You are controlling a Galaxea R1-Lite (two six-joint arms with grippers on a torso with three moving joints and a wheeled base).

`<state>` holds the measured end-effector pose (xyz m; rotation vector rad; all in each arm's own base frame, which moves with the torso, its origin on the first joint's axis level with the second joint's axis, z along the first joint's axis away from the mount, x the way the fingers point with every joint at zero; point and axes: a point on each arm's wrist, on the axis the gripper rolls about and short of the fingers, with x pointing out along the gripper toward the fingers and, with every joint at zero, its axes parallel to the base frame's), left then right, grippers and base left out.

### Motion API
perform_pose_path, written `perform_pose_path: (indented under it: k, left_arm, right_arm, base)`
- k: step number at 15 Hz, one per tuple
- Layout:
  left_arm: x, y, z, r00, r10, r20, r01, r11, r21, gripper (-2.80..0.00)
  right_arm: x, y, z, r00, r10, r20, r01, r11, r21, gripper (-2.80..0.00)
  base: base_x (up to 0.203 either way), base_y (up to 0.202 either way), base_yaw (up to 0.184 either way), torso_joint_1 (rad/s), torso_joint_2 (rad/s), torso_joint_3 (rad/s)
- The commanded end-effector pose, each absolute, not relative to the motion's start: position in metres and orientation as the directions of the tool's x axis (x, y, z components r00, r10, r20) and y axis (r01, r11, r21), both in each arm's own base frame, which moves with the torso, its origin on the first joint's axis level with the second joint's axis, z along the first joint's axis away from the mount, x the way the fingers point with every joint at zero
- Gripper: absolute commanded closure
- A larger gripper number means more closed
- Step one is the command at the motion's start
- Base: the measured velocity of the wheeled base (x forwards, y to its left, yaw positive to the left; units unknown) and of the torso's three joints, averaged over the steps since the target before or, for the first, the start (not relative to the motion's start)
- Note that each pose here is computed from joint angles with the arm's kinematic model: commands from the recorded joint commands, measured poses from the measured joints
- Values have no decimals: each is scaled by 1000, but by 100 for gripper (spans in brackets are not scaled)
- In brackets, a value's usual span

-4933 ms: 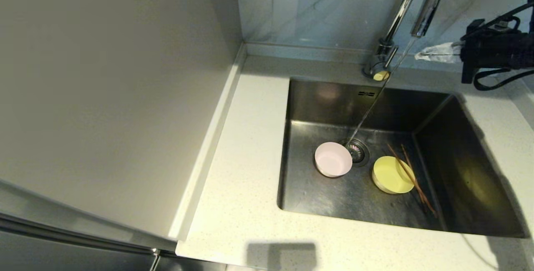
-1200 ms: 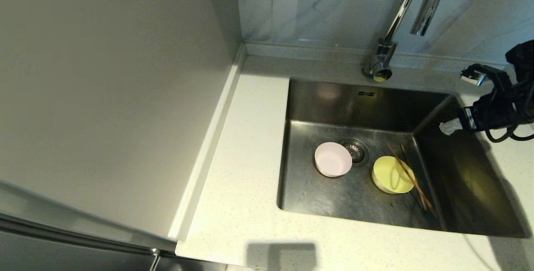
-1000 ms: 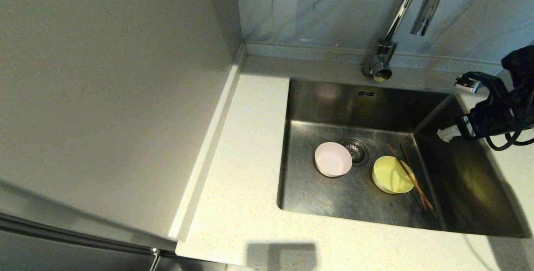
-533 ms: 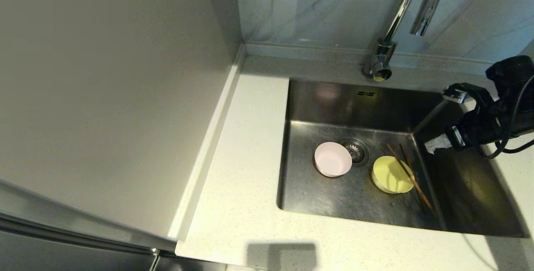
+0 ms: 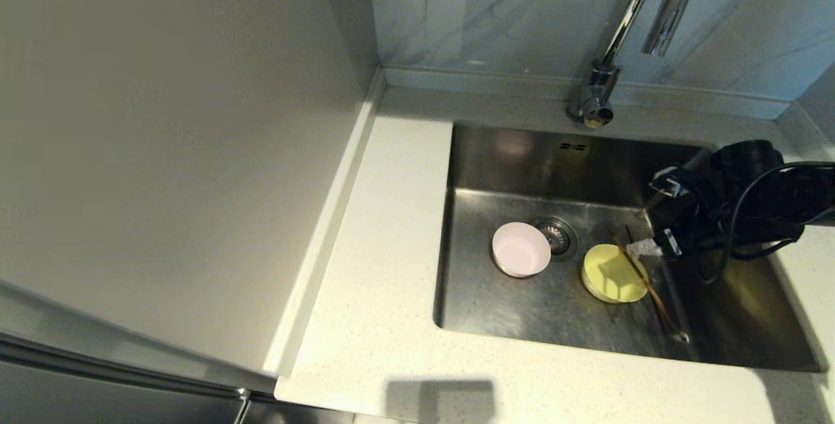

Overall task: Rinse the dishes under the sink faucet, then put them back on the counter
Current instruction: Put a bowl back to the table from the sink

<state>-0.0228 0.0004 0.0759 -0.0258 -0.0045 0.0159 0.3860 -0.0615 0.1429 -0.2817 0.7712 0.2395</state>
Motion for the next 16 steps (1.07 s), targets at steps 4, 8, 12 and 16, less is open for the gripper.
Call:
perform_pose_path:
  k: [4,8,12,16]
  left_arm:
    - [-23,0,76,1000,17,8,-17,1000,-26,0]
    - [-23,0,76,1000,17,8,-17,1000,-26,0]
    - [-23,0,76,1000,17,8,-17,1000,-26,0]
    - [-23,0,76,1000,17,8,-17,1000,-26,0]
  right_arm:
    - [404,-64,94,636,93,-766,-335,927,-165,-280]
    - [412,-66,86,632,83,-771,-330,928,-171,-280]
    - [416,-66,94,653,79,-753,-328,926,-187,-280]
    - [422,-54,116,703,88,-706,-324,923,-208,-280]
  base:
    - [0,0,0,0,0,0]
    - [0,0,0,0,0,0]
    - [0,0,0,0,0,0]
    - [0,0,0,0,0,0]
